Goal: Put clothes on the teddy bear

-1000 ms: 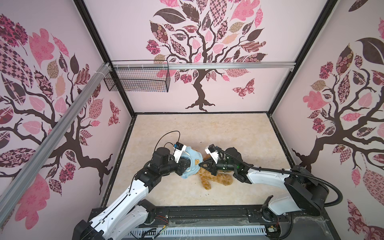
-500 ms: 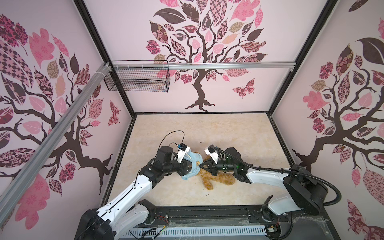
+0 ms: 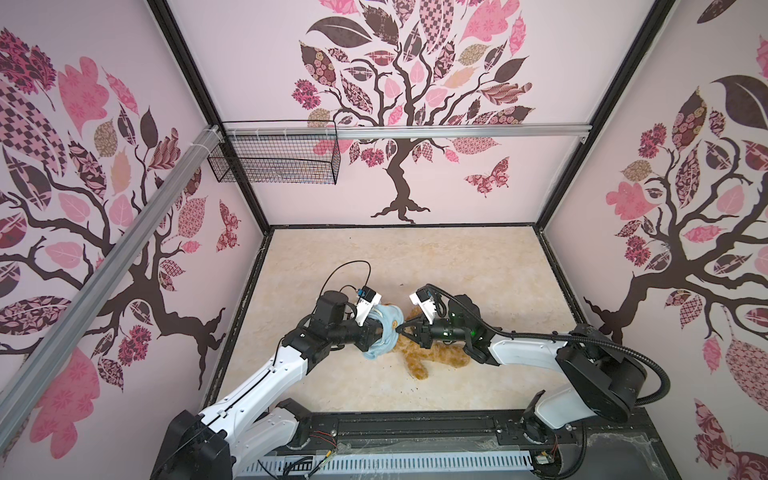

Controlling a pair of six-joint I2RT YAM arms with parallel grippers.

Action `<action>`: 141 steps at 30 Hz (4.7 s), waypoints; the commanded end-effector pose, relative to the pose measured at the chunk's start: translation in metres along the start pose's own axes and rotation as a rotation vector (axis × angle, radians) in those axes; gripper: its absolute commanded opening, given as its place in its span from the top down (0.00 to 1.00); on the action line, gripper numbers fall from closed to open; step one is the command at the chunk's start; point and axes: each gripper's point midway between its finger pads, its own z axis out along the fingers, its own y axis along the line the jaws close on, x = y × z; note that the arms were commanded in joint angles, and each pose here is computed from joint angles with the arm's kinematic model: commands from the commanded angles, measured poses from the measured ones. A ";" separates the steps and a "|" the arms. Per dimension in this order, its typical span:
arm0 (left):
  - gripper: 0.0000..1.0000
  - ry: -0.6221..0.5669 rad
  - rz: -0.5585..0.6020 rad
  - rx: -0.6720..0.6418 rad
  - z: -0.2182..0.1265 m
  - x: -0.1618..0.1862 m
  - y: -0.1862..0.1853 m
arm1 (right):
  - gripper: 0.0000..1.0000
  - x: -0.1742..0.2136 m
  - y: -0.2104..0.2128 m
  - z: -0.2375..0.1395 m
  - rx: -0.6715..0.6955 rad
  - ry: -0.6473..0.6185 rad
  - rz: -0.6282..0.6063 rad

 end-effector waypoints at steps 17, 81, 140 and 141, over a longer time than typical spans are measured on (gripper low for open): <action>1.00 -0.131 0.782 -0.049 -0.015 -0.042 -0.016 | 0.32 -0.055 0.002 -0.080 0.182 0.040 0.099; 1.00 -0.296 0.633 -0.246 -0.057 -0.040 -0.006 | 1.00 -0.036 -0.100 -0.074 0.354 -0.237 0.639; 1.00 -0.281 -0.587 -0.333 -0.043 -0.072 0.041 | 0.46 -0.067 0.028 -0.088 0.236 0.015 0.098; 1.00 -0.276 -0.595 -0.320 -0.041 -0.073 0.040 | 0.46 -0.067 0.029 -0.087 0.222 0.008 0.095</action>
